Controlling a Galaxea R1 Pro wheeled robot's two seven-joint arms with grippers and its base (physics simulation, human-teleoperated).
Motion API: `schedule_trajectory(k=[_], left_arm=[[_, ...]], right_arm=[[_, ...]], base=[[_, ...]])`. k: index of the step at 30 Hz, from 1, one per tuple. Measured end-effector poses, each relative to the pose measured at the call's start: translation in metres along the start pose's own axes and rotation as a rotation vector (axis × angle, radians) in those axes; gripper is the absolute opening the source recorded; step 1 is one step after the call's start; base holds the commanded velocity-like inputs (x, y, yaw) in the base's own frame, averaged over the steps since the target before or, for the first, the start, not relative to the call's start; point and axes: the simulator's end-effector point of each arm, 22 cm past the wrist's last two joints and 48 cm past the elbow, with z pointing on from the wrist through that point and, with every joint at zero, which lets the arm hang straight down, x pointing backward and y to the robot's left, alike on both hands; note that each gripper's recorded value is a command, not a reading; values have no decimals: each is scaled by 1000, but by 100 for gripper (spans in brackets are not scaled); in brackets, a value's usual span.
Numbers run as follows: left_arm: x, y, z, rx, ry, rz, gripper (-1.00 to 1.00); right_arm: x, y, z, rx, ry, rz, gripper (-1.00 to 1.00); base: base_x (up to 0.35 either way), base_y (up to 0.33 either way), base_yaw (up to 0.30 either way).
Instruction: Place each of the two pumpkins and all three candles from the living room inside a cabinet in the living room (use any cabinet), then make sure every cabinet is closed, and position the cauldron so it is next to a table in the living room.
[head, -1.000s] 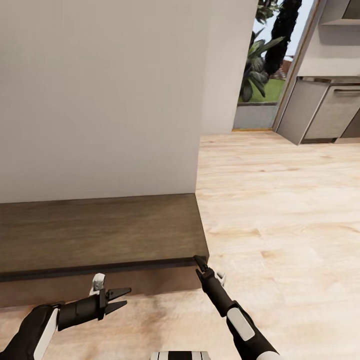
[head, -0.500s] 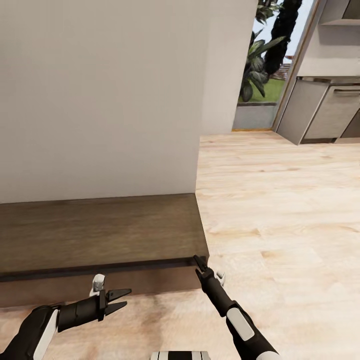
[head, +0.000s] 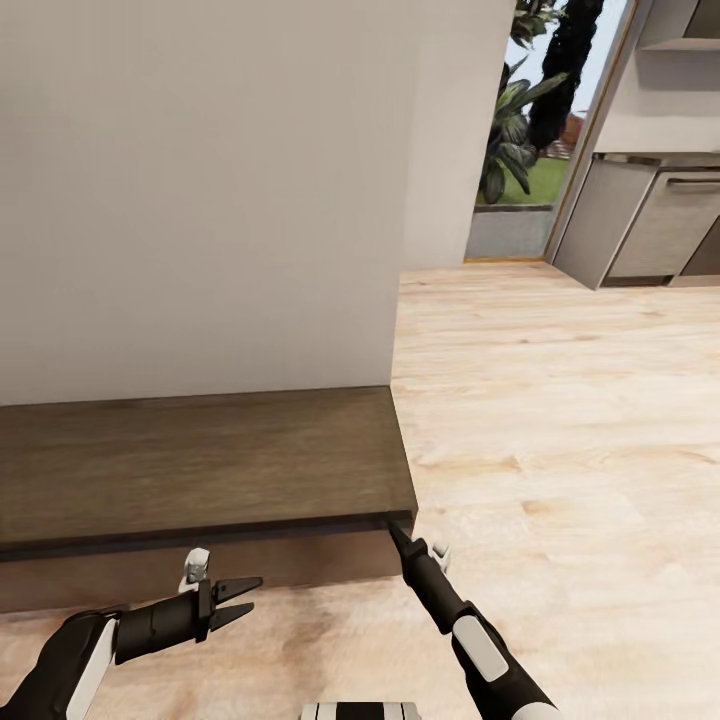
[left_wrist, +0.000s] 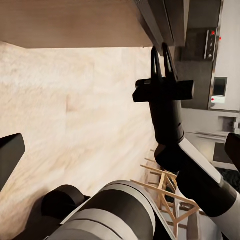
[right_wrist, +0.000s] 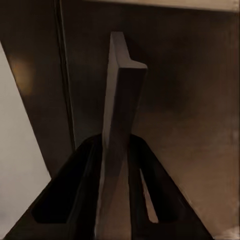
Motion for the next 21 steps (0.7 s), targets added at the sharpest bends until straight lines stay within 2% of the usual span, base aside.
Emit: schedule_trajectory(k=[21], left_arm=[[-1, 0, -2, -1, -3, 1, 100]], right_arm=[[0, -1, -1, 0, 5, -6, -100]], base=[[-6, 0, 0]])
